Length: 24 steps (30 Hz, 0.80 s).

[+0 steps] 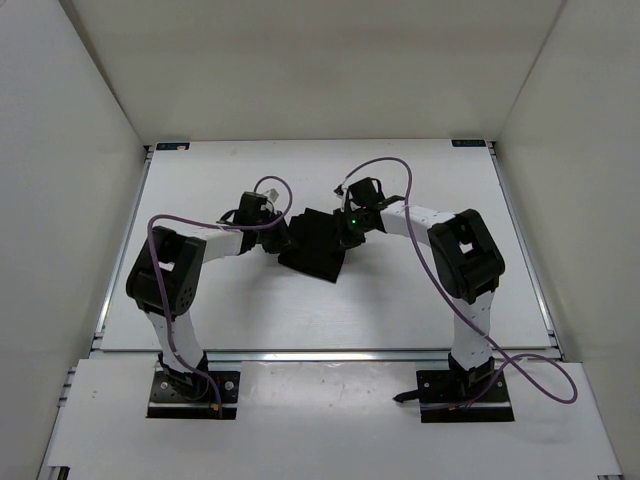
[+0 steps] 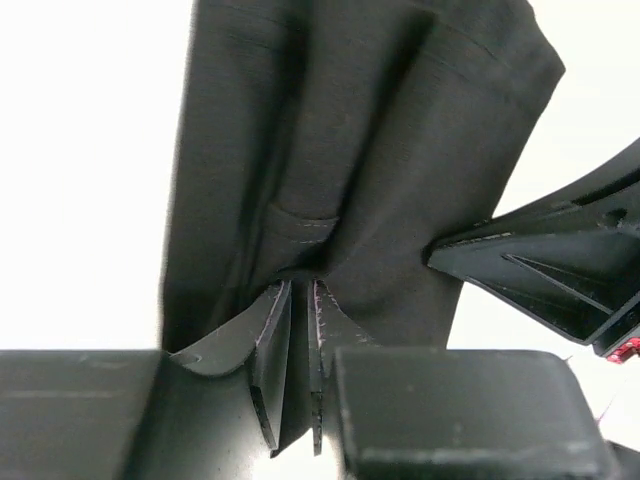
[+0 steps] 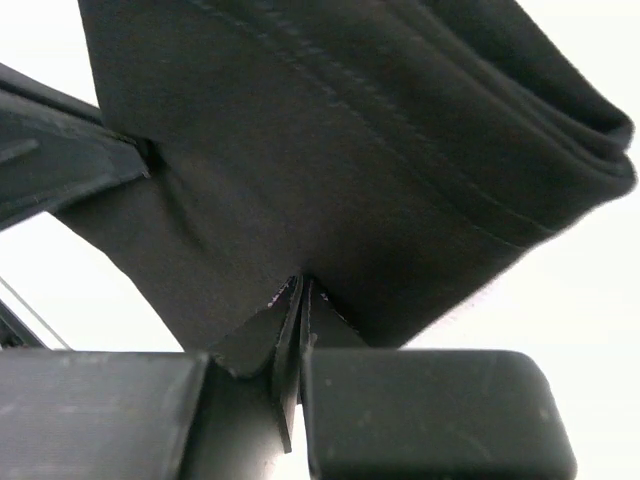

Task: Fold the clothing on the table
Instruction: Fold the skirt

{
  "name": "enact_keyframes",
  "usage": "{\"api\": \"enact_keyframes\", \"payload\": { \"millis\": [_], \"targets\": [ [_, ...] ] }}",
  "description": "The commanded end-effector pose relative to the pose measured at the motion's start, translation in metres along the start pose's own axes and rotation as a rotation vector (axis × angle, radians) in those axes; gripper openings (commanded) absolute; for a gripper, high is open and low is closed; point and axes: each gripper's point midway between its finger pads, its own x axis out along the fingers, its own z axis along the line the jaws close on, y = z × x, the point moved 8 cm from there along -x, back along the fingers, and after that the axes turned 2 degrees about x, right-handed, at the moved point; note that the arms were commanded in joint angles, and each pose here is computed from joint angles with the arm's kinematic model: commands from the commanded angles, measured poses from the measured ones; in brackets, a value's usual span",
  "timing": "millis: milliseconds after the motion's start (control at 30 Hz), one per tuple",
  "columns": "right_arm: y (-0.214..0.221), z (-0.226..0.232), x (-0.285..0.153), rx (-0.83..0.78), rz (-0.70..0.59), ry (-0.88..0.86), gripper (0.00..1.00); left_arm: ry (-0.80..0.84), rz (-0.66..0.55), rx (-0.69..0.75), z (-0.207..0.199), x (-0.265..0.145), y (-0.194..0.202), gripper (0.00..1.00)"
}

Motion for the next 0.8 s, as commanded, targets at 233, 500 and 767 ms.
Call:
{"api": "enact_keyframes", "payload": {
  "millis": [233, 500, 767],
  "targets": [
    [-0.02, -0.002, -0.018, -0.025, -0.06, 0.003, 0.0, 0.055, -0.014, -0.062, 0.012, -0.001, -0.005, 0.24],
    [-0.058, 0.018, -0.095, -0.089, -0.303, -0.043, 0.46, 0.01, -0.061, 0.069, -0.012, -0.04, -0.034, 0.7],
    [-0.034, -0.021, -0.135, -0.024, -0.356, 0.145, 0.66, -0.347, -0.02, 0.279, -0.006, -0.087, -0.045, 0.98]
  ]
}}
